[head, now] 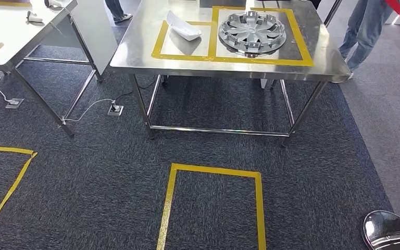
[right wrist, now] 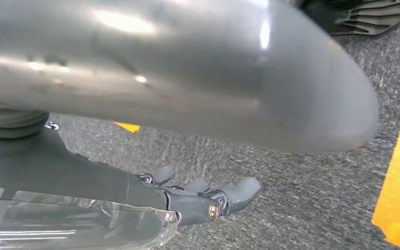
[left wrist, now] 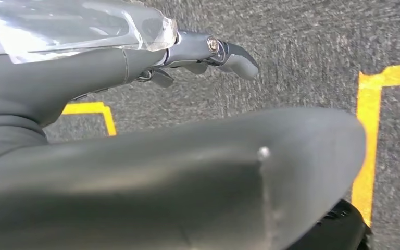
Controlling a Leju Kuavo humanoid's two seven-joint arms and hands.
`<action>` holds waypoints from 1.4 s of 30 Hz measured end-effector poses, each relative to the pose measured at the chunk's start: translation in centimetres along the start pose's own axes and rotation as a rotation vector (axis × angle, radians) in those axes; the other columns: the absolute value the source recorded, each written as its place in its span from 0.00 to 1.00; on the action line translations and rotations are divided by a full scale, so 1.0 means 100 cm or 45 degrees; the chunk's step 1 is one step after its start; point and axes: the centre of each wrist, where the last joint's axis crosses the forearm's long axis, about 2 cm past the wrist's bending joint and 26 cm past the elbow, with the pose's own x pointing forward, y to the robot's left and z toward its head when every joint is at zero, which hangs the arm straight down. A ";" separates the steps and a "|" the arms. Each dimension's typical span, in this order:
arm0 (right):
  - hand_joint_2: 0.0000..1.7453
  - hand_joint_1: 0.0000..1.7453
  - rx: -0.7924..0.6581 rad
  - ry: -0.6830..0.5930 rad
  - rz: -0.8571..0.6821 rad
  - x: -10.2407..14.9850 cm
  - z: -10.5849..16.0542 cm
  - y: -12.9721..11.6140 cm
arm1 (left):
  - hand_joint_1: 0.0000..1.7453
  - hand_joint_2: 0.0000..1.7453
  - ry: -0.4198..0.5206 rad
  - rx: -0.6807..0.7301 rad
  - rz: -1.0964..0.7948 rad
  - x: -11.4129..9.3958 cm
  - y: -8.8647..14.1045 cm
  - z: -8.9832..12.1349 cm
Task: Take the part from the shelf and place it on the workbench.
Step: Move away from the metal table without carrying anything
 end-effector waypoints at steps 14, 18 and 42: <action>0.00 0.00 -0.023 0.054 -0.029 -0.004 0.000 0.005 | 0.00 1.00 -0.033 -0.049 0.067 -0.002 -0.005 0.001; 0.00 0.00 -0.046 0.099 -0.053 -0.003 0.000 0.006 | 0.00 1.00 -0.035 -0.057 0.119 -0.002 -0.007 0.001; 1.00 0.00 -0.085 0.274 -0.203 -0.015 0.002 0.022 | 0.00 1.00 0.087 -0.015 0.394 -0.015 -0.014 0.005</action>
